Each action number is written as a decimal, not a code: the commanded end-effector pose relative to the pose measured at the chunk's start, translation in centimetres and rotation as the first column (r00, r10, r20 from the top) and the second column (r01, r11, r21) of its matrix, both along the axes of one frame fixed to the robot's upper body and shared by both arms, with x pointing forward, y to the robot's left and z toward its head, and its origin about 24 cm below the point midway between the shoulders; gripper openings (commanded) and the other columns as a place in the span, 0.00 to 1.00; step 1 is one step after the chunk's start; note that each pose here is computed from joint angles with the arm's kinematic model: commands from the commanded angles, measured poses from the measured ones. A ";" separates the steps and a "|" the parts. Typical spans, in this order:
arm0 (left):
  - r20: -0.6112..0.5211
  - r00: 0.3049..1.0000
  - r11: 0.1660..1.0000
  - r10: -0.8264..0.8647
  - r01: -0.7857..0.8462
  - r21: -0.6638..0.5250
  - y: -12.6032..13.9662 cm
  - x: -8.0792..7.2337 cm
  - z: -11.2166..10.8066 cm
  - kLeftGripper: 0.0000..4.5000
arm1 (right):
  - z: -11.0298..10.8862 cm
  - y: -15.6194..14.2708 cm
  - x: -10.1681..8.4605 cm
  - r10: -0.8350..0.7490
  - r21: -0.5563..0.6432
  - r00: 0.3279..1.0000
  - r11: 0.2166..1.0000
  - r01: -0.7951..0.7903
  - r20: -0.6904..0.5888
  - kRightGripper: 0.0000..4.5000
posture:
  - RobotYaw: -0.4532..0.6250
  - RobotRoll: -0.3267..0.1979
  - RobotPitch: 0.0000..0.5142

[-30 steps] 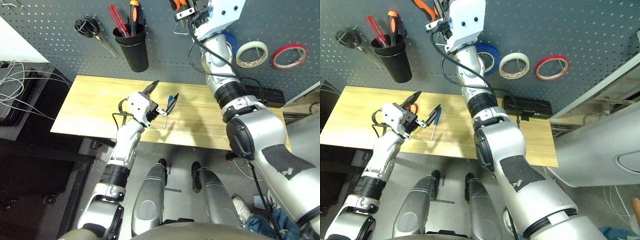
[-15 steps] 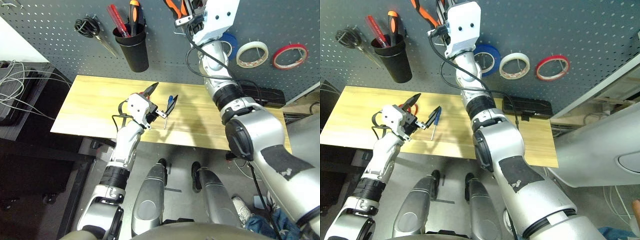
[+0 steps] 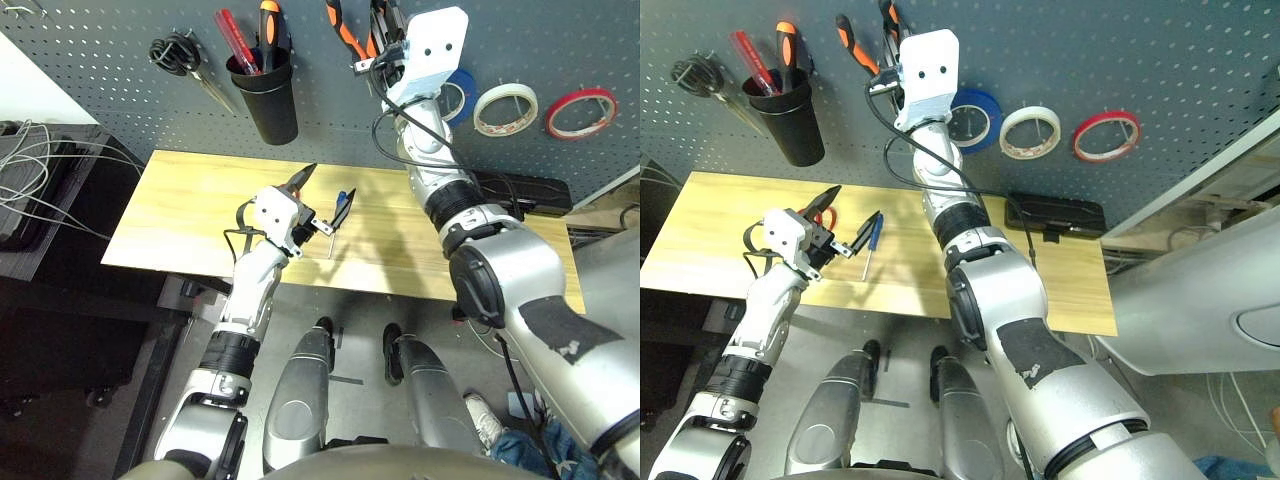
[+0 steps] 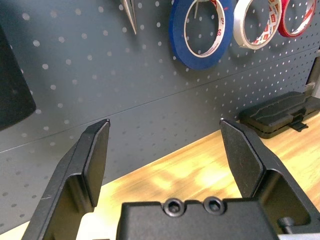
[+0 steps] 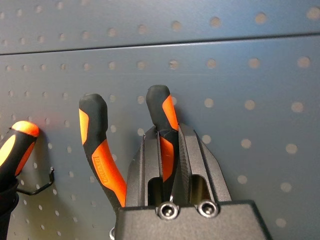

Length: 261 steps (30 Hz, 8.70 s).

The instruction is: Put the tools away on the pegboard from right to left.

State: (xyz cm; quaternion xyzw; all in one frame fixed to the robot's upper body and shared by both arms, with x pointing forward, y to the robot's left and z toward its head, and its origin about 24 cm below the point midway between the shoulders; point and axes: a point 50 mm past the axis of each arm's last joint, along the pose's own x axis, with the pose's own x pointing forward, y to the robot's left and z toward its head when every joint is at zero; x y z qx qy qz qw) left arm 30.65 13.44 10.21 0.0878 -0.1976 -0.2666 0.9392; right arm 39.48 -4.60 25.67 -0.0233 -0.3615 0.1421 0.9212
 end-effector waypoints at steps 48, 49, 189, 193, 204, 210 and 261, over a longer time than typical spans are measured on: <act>-0.463 0.859 0.949 0.220 -0.079 0.305 -0.3 5.0 -5.1 1.00 | -15.1 -7.6 -3.9 0.167 -0.215 0.685 0.874 -0.436 -0.709 0.99 | 0.55 0.62 0.62; -0.478 0.848 0.949 0.229 -0.086 0.302 -0.3 5.2 -5.1 1.00 | -15.5 -7.7 -4.1 0.159 -0.222 0.666 0.865 -0.449 -0.728 0.99 | 0.55 0.62 0.62; 0.075 0.997 0.994 0.029 -0.021 -0.104 1.4 4.3 14.9 0.99 | -14.7 -6.6 -4.0 0.156 -0.282 0.704 0.840 -0.464 -0.693 1.00 | 0.51 0.62 0.53; -0.115 0.988 0.994 -0.102 0.107 0.037 0.7 2.8 12.0 0.99 | -14.5 -6.4 -4.2 0.184 -0.278 0.712 0.832 -0.480 -0.678 1.00 | 0.51 0.62 0.54; -0.390 0.920 0.993 -0.049 0.086 0.077 0.8 2.3 4.9 0.99 | -14.8 -6.2 -4.3 0.193 -0.277 0.706 0.825 -0.492 -0.681 1.00 | 0.51 0.62 0.56; -0.491 0.861 0.986 0.134 -0.068 0.150 2.7 3.1 1.0 0.99 | -15.0 -6.2 -4.4 0.183 -0.269 0.692 0.829 -0.490 -0.698 1.00 | 0.50 0.62 0.60; -0.603 0.466 0.726 0.647 -0.619 0.300 11.9 4.6 -7.5 0.79 | -14.6 -1.3 -6.8 0.184 -0.138 0.602 0.884 -0.448 -0.777 1.00 | 0.38 0.62 0.95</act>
